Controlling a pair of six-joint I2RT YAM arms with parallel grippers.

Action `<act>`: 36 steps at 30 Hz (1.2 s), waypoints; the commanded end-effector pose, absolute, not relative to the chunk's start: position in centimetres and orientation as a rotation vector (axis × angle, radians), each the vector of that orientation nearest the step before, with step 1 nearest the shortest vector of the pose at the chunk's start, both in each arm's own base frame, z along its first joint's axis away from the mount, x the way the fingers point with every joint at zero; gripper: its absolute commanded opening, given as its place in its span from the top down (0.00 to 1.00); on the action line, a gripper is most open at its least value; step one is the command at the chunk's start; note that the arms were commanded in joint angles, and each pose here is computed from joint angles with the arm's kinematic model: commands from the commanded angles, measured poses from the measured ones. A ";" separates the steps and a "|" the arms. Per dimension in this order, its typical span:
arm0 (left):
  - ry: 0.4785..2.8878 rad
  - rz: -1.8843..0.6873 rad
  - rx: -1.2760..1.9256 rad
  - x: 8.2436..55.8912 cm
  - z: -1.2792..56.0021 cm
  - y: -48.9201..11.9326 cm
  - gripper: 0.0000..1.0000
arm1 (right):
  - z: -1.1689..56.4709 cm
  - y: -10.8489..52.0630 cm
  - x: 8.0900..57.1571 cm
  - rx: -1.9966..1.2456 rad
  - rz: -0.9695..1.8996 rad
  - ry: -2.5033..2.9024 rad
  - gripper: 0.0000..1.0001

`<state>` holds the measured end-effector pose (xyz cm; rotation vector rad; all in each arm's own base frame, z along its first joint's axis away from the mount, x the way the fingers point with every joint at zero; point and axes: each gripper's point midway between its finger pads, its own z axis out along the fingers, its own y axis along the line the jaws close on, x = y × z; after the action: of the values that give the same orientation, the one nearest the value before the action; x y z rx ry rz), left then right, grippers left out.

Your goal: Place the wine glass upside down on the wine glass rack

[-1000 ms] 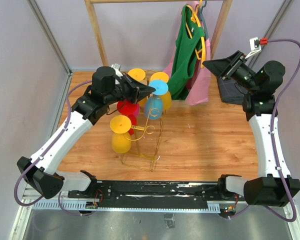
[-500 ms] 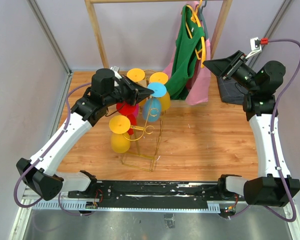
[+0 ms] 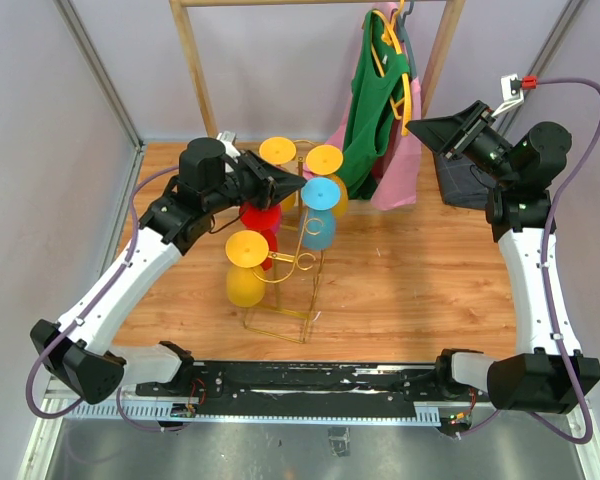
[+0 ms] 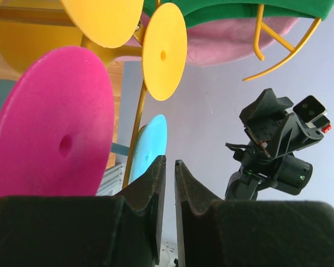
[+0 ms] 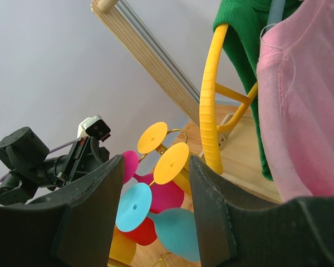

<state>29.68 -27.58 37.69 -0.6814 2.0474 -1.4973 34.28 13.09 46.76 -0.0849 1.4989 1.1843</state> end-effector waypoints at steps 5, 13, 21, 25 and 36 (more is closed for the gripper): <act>1.974 -1.525 -0.648 29.0 39.9 -26.8 0.84 | 47.2 12.8 34.0 -0.108 1.177 1.471 0.49; 1.919 -1.461 -0.557 28.6 42.2 -25.7 0.77 | 47.3 12.7 33.9 -0.108 1.170 1.470 0.48; 1.785 -1.229 -0.360 28.5 46.7 -22.8 0.64 | 46.7 12.4 34.0 -0.090 1.130 1.499 0.43; 1.739 -1.067 -0.309 28.3 47.9 -20.4 0.52 | 46.0 12.1 34.0 -0.070 1.100 1.520 0.38; 1.711 -0.779 -0.290 27.2 46.5 -15.5 0.23 | 44.4 11.4 33.9 -0.047 1.014 1.594 0.03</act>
<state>27.29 -17.86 47.46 -0.2982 1.7139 -0.9347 34.14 12.24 44.31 -0.0415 1.5941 1.0838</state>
